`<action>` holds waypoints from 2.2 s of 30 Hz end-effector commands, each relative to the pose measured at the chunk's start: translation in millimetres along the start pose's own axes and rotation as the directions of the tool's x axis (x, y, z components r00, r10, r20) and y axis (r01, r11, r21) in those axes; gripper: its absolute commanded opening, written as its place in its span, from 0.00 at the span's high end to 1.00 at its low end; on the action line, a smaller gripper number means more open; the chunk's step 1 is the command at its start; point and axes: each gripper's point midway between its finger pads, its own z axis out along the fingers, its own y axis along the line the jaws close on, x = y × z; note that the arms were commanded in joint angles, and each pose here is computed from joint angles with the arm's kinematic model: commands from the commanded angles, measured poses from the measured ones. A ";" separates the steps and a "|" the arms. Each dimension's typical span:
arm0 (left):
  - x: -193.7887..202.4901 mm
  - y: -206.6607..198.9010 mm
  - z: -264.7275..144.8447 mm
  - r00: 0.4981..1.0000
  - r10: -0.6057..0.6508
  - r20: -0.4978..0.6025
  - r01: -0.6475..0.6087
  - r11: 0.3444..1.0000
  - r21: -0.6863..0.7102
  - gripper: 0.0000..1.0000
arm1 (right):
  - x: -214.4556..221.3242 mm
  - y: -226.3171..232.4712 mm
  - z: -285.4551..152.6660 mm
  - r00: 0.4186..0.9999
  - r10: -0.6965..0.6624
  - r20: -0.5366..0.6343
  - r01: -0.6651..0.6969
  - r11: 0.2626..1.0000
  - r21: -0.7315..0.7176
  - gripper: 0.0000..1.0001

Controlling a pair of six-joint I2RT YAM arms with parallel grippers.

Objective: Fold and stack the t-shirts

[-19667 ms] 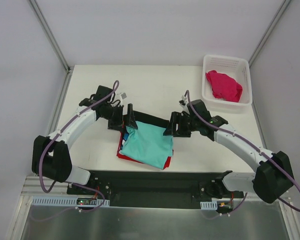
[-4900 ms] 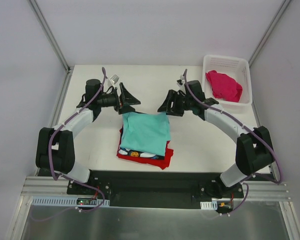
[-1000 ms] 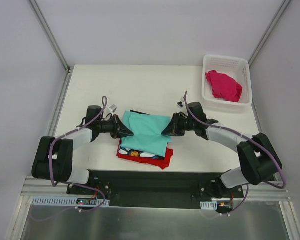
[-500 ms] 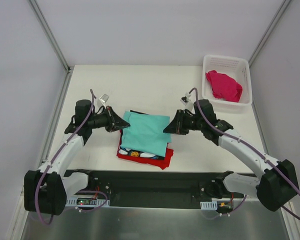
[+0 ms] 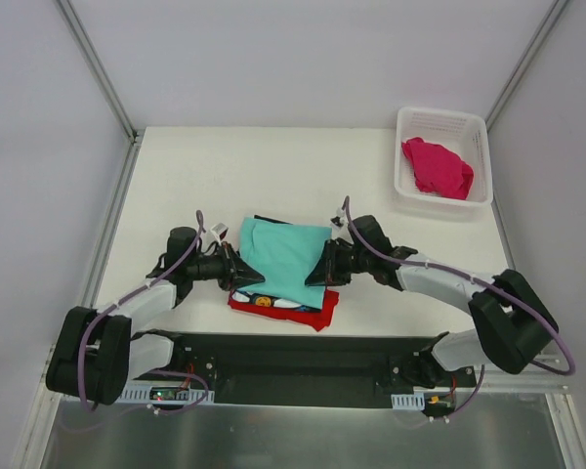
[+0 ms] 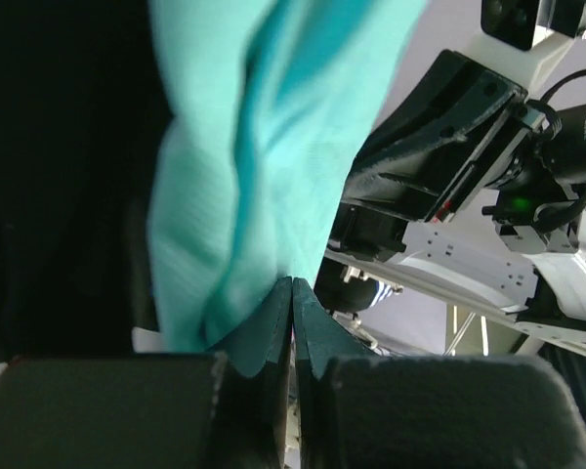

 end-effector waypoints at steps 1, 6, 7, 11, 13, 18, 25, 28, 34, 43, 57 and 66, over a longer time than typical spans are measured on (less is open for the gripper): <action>-1.2 -2.0 8.5 0.999 0.048 -0.010 -0.047 0.997 0.053 1.00 | -5.0 -6.0 19.8 1.000 0.002 0.014 -0.002 1.000 -0.020 0.86; 8.0 38.4 11.0 0.999 -0.044 -0.024 0.043 0.997 -0.057 1.00 | 5.0 -28.9 20.5 1.000 0.013 0.001 -0.013 0.999 0.046 0.86; 9.6 46.5 10.2 0.999 -0.034 -0.017 0.033 0.996 -0.083 1.00 | 8.4 -31.8 17.9 1.000 0.001 -0.005 -0.001 0.998 0.060 0.86; 10.3 62.0 4.0 0.999 -0.025 0.025 0.029 0.984 -0.177 1.00 | 13.3 -42.7 10.3 1.000 -0.016 -0.012 0.017 0.994 0.110 0.86; 8.0 61.3 2.2 1.000 0.001 0.031 0.005 0.981 -0.193 1.00 | 14.7 -46.3 6.0 1.000 -0.022 -0.015 0.023 0.990 0.136 0.86; 9.5 58.4 -1.3 0.999 0.014 0.037 -0.006 0.979 -0.202 1.00 | 11.4 -42.6 -4.7 0.999 -0.050 -0.010 0.051 0.986 0.158 0.86; -5.9 14.4 -19.5 0.981 0.172 0.094 -0.143 0.956 -0.255 1.00 | -2.7 -16.4 -32.4 0.993 -0.115 0.032 0.108 0.978 0.178 0.86; -13.2 -12.8 -21.7 0.969 0.225 0.104 -0.198 0.955 -0.221 1.00 | -9.1 -4.3 -41.3 0.989 -0.142 0.045 0.132 0.976 0.171 0.86; -25.5 -51.4 -16.4 0.958 0.271 0.091 -0.258 0.956 -0.138 1.00 | -36.6 25.5 -41.4 0.980 -0.189 0.068 0.178 0.974 0.143 0.86; -54.7 -51.7 8.0 0.956 0.278 0.090 -0.271 0.959 -0.083 1.00 | -94.5 5.8 -7.2 0.984 -0.152 0.097 0.142 0.984 0.107 0.86; -111.2 -72.2 35.6 0.934 0.349 0.073 -0.342 0.935 -0.090 1.00 | -147.5 5.0 2.4 0.987 -0.121 0.104 0.113 0.990 0.079 0.87; -118.7 -50.4 45.5 0.945 0.323 0.056 -0.315 0.942 -0.119 1.00 | -155.4 -25.0 5.2 0.992 -0.088 0.090 0.078 0.991 0.113 0.86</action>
